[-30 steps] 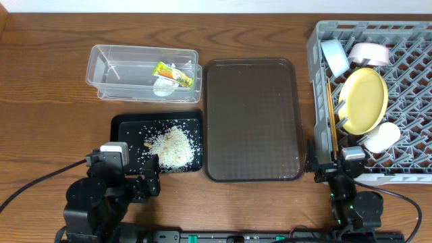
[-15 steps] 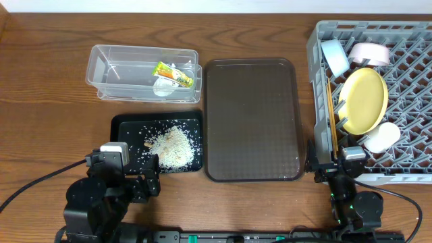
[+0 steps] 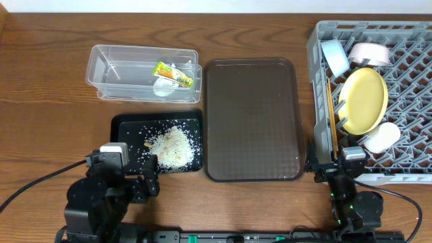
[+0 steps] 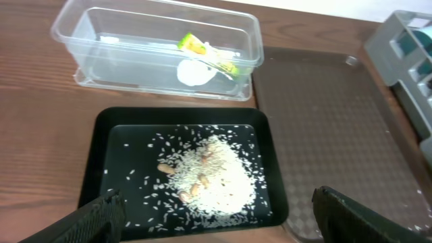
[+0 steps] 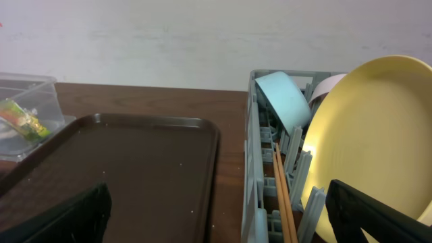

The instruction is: Sort waste into correct bins and load items into the dishwasher rack

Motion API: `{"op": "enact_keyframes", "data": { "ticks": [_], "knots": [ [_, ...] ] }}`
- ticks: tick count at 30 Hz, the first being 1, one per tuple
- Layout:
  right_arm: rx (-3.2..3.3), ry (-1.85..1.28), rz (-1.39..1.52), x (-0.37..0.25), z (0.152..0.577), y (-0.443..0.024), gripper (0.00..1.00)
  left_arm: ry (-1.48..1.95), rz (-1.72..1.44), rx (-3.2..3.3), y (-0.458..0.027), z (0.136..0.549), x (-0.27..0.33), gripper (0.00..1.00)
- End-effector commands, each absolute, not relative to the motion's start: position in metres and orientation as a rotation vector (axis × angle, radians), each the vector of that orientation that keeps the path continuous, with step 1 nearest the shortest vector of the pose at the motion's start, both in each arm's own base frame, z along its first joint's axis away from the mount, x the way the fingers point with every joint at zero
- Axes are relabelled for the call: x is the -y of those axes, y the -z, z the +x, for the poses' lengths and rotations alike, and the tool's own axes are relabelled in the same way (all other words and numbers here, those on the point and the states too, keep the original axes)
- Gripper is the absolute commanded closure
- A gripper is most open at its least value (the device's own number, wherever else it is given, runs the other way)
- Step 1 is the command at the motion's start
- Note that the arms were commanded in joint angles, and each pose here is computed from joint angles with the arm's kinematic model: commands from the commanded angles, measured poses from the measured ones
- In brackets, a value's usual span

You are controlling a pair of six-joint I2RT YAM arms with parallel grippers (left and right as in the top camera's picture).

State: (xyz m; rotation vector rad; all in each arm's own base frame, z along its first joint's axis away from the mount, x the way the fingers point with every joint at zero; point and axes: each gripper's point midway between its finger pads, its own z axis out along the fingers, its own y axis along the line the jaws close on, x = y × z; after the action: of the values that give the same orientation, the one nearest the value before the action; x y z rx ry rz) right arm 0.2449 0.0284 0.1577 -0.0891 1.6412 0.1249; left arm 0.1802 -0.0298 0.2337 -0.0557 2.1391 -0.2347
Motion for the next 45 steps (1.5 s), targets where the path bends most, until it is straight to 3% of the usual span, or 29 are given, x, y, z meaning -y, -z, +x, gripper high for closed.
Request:
{"op": "enact_keyframes", "data": {
  "ticks": [1,12,19,26,45],
  "knots": [
    [-1.645,-0.135,-0.072,-0.028,0.245,-0.157,0.01,0.167,-0.095,-2.143,-0.222,0.181,0.018,0.10],
    [-1.645,-0.135,-0.072,-0.028,0.245,-0.157,0.01,0.170,-0.146,-1.879,-0.171,0.223,0.011,0.10],
    [-1.645,-0.135,-0.072,-0.028,0.245,-0.157,0.01,0.222,-0.162,-1.626,-0.166,0.245,0.012,0.09],
    [-1.645,-0.135,-0.072,-0.028,0.245,-0.157,0.01,0.190,-0.189,-1.729,-0.134,0.243,0.008,0.09],
    [-1.645,-0.135,-0.072,-0.028,0.245,-0.157,0.01,0.191,-0.188,-1.719,-0.137,0.244,0.008,0.10]
  ]
}}
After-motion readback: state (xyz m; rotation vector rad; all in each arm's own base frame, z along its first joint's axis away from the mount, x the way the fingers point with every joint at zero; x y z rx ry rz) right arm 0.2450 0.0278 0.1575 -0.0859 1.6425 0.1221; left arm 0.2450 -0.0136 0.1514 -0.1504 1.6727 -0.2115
